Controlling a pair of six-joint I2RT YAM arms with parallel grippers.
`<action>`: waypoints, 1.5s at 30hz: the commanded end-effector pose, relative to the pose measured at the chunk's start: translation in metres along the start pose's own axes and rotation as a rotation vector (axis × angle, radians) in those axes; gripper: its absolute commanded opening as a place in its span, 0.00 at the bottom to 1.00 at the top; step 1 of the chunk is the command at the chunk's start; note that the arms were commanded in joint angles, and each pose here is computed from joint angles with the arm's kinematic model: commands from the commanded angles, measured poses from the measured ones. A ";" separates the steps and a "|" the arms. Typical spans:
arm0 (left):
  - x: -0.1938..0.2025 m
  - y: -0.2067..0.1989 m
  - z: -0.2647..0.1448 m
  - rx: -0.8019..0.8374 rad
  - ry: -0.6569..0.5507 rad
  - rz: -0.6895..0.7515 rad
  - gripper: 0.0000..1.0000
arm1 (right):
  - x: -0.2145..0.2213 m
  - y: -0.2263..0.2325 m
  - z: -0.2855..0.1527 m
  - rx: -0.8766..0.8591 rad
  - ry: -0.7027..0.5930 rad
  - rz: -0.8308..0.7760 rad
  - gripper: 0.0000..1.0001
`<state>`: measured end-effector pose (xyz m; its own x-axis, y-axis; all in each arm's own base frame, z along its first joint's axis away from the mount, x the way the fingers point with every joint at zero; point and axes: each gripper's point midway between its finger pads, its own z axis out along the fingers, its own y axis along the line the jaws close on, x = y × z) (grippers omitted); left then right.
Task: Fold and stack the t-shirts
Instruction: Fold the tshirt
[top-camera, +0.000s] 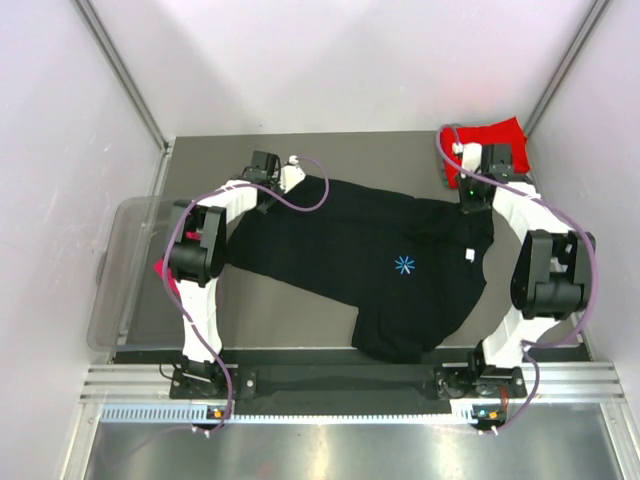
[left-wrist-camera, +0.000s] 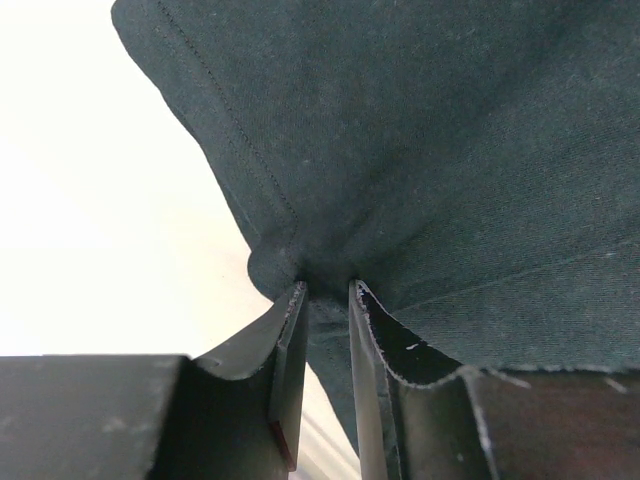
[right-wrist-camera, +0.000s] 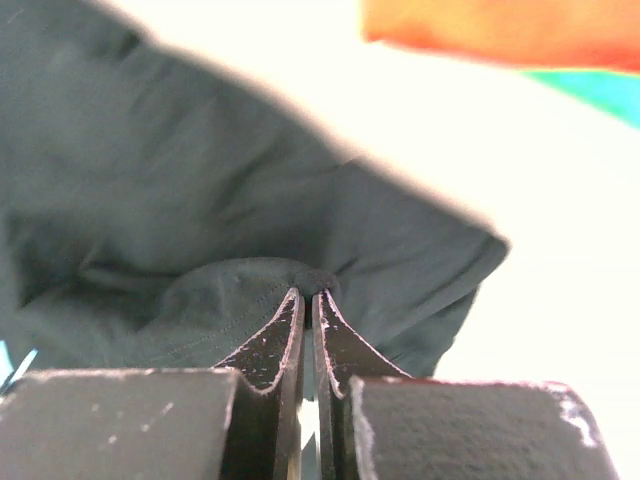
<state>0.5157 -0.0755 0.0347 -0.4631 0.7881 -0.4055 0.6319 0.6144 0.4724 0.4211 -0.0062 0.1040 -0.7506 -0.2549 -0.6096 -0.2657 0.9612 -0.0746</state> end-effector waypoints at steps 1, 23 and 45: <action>0.016 -0.008 -0.004 0.043 0.050 -0.023 0.29 | -0.048 -0.037 -0.006 0.126 -0.132 0.013 0.00; 0.018 -0.014 -0.001 0.054 0.054 -0.064 0.27 | 0.049 0.054 -0.027 -0.284 -0.064 -0.309 0.25; 0.025 -0.017 0.004 0.052 0.072 -0.065 0.25 | 0.051 0.082 0.011 -0.459 0.030 -0.292 0.41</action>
<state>0.5148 -0.0758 0.0340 -0.4926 0.7588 -0.4261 0.6082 0.6504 0.4550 0.3503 0.0502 0.0493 -0.6649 -0.5062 -0.5493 -0.6655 0.7354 0.1279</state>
